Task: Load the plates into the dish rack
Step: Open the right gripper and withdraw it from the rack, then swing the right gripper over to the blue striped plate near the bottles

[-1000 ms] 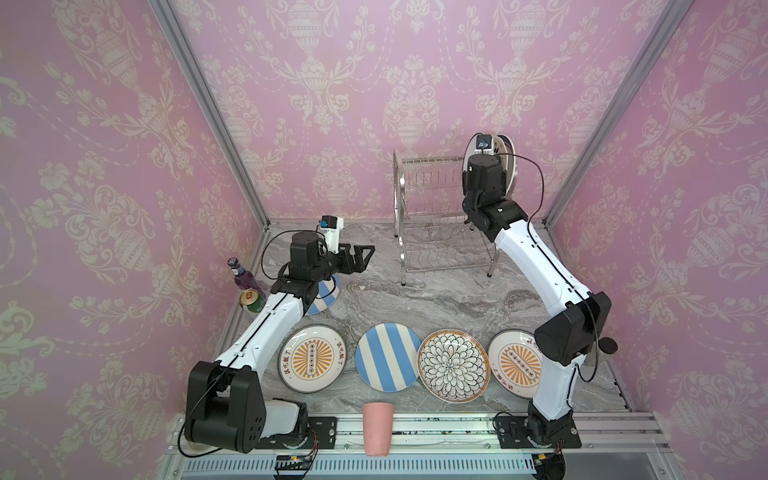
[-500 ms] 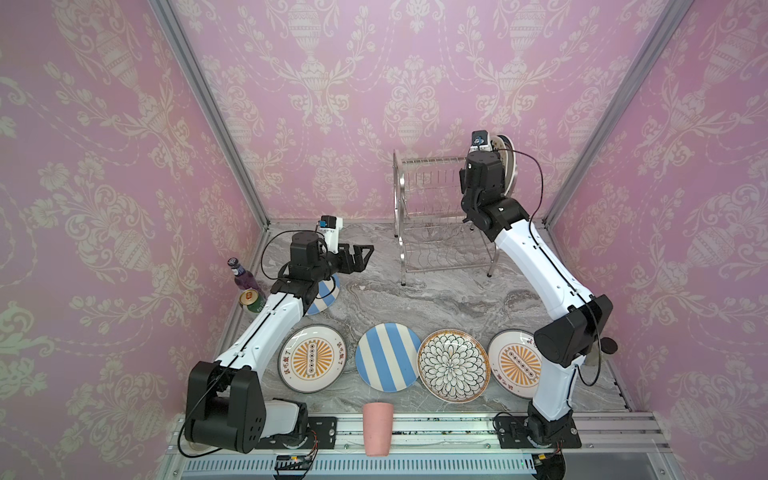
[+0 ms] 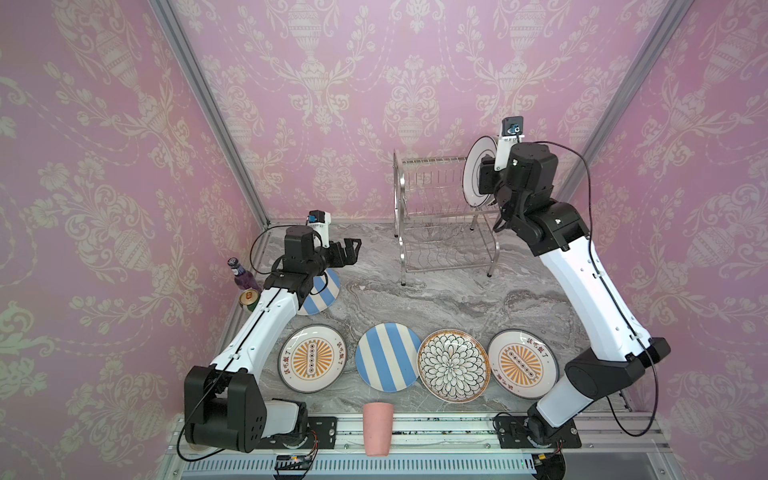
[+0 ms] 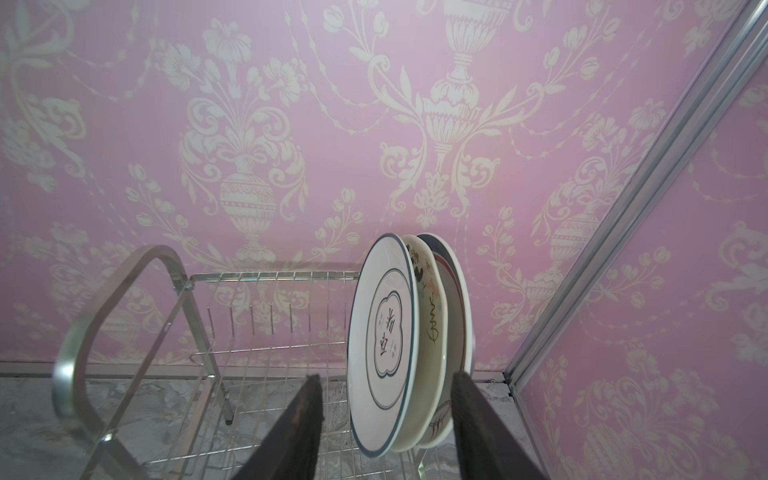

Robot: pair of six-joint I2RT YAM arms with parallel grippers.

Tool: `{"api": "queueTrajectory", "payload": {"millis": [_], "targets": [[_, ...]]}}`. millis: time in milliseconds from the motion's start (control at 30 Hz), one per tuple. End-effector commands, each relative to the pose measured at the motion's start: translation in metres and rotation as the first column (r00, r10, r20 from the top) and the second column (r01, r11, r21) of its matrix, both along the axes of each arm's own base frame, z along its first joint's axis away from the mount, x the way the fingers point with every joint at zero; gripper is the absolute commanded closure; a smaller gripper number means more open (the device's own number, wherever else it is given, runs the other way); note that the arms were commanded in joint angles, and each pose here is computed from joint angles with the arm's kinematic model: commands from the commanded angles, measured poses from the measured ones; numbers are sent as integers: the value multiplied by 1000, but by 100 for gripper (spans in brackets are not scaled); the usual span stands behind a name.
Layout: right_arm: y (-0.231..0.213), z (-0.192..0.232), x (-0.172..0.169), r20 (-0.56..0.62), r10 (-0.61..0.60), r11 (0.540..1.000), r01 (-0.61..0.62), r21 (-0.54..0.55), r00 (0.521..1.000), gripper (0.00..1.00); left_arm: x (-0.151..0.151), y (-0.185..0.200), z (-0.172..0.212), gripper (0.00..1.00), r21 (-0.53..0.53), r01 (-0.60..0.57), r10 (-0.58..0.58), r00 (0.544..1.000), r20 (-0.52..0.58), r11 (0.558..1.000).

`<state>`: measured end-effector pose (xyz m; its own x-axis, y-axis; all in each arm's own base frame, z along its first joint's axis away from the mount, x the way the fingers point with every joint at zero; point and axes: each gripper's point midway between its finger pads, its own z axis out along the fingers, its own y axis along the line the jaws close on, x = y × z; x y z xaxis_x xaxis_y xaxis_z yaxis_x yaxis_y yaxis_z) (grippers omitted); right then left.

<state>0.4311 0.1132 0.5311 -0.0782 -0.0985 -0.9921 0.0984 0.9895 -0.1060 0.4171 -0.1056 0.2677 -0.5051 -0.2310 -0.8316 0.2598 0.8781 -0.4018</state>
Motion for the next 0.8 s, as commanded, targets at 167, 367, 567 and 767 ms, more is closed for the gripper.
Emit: {"api": "queueTrajectory", "payload": {"millis": [167,367,567,767], "targets": [[62,-25,-46,-64,439,887,-421,191,896,42,-4,31,0,1,97,-117,121,992,-30,988],[154,-102,-68,-192,713,697,-652,299,675,40,-14,70,-1,1,87,-239,245,968,-58,967],[241,-184,-87,-322,793,608,-701,373,517,39,-25,105,-24,1,81,-353,361,925,-118,932],[317,-256,-91,-269,885,462,-648,605,379,40,-21,118,-51,1,54,-379,382,910,-160,924]]}}
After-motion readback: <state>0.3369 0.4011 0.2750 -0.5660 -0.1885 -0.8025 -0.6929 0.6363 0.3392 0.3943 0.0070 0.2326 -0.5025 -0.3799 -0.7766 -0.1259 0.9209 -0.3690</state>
